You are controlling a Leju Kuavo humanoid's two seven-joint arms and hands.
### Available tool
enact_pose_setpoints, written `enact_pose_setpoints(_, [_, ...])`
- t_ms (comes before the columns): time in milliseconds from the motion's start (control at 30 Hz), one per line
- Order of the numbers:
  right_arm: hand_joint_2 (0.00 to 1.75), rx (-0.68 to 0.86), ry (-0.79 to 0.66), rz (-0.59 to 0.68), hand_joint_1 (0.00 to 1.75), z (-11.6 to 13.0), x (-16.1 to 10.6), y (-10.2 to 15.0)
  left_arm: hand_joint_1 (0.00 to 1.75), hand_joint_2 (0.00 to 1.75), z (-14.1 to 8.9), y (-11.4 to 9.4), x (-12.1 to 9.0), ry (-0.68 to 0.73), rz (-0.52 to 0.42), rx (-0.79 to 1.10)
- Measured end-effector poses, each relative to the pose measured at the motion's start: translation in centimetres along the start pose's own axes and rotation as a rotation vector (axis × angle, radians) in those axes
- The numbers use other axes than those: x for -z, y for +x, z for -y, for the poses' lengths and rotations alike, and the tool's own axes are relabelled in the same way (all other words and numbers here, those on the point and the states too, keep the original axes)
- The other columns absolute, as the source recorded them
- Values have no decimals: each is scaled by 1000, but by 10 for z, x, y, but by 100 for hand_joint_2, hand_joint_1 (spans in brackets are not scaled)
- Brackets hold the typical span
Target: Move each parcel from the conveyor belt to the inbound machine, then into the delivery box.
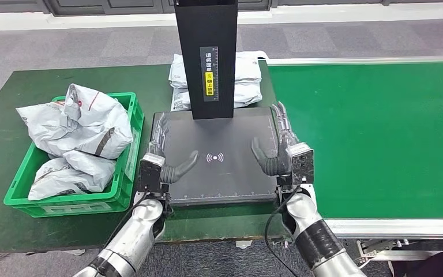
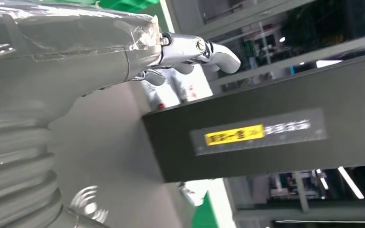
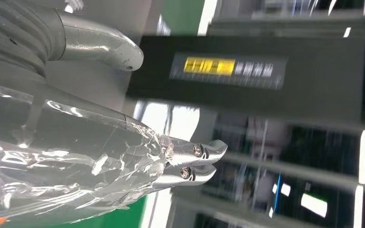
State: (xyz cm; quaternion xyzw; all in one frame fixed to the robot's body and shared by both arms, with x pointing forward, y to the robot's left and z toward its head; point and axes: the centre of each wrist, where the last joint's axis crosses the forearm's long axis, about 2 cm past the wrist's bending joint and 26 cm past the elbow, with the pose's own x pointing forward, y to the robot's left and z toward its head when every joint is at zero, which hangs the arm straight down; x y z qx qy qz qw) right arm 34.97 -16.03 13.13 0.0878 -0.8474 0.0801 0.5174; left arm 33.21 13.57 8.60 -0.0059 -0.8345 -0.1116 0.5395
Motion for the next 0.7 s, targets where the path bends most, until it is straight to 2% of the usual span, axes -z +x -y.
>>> enact_pose_setpoints(67, [175,2,11,2,0,-1,6,1,0,175,-1,1,6,5,10,3])
enact_pose_setpoints(167, [44,1,14,-2,0,-1,8,0,0,175,-1,2,10,6,14,6])
enact_pose_setpoints(200, [0,7,17,-4,0,-1,9,-1,0,131,-1,2,11,8,12,3])
enact_pose_setpoints(233, [0,20,23,-6,0,-1,11,-1,0,87,-2,2,13,11,6,-6])
enact_pose_setpoints(300, [0,53,41,-5,0,0,19,-2,0,87,-3,4,25,18,-7,-33])
enact_pose_setpoints(367, [0,71,53,2,0,2,30,-2,0,175,-5,10,44,19,-2,-59])
enact_pose_setpoints(500, [0,74,36,12,0,4,37,-6,0,175,-3,23,70,19,30,-78])
enact_pose_setpoints(700, [0,54,-2,-19,0,1,33,-11,0,175,6,31,80,28,24,-52])
